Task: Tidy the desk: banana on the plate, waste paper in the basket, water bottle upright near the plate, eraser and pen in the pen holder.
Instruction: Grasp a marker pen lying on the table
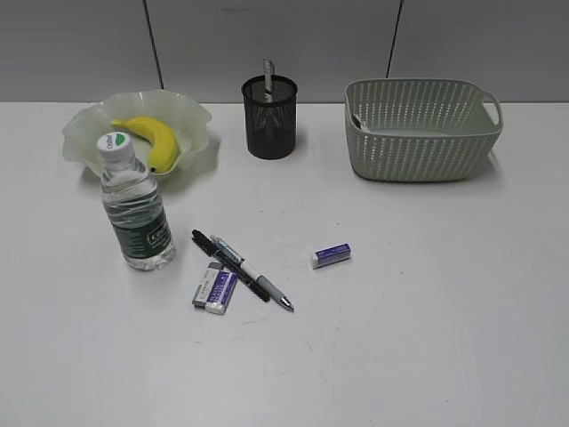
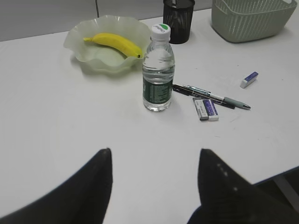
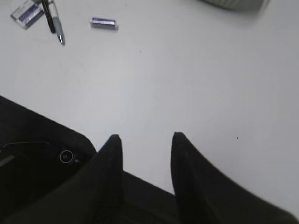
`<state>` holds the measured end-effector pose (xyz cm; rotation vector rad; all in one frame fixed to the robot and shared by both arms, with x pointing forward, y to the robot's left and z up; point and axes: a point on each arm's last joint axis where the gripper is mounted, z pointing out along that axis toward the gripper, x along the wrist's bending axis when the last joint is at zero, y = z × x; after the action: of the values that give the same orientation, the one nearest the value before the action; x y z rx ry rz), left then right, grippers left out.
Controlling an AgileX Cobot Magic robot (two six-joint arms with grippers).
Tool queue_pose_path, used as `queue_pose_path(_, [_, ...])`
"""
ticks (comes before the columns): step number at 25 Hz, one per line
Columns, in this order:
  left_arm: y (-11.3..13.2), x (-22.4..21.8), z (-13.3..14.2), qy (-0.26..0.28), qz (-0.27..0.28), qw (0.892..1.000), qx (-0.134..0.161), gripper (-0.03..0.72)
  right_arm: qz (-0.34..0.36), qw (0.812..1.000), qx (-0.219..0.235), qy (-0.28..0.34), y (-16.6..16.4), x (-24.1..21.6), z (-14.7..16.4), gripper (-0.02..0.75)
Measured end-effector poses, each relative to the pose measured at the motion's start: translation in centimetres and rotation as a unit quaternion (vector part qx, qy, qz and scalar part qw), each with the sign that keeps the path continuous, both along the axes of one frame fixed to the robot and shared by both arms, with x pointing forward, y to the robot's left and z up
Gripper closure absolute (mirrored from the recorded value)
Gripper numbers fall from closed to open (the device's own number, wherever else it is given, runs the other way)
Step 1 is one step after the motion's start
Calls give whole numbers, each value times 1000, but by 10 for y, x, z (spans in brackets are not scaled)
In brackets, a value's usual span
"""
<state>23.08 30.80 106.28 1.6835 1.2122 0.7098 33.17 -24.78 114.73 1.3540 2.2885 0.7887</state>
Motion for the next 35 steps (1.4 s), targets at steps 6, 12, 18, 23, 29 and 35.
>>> queue_pose_path(6, [0,0,0,1,-1,1000,-2,253,1,1000,13,-22,-31,-52,-53,444])
queue_pose_path(12, [-3,2,1,9,-6,1000,-5,253,5,988,78,-133,-52,-85,-88,447])
queue_pose_path(18, [-32,36,15,81,-45,994,-59,255,16,975,103,-197,-58,-97,-91,449])
queue_pose_path(23, [-73,101,29,177,-50,973,-138,255,17,975,102,-199,-58,-97,-91,449])
queue_pose_path(29, [-125,195,14,348,-20,925,-152,256,18,974,102,-199,-58,-97,-91,449])
queue_pose_path(35, [-170,261,-28,502,31,851,-152,258,18,974,102,-199,-58,-97,-91,449])
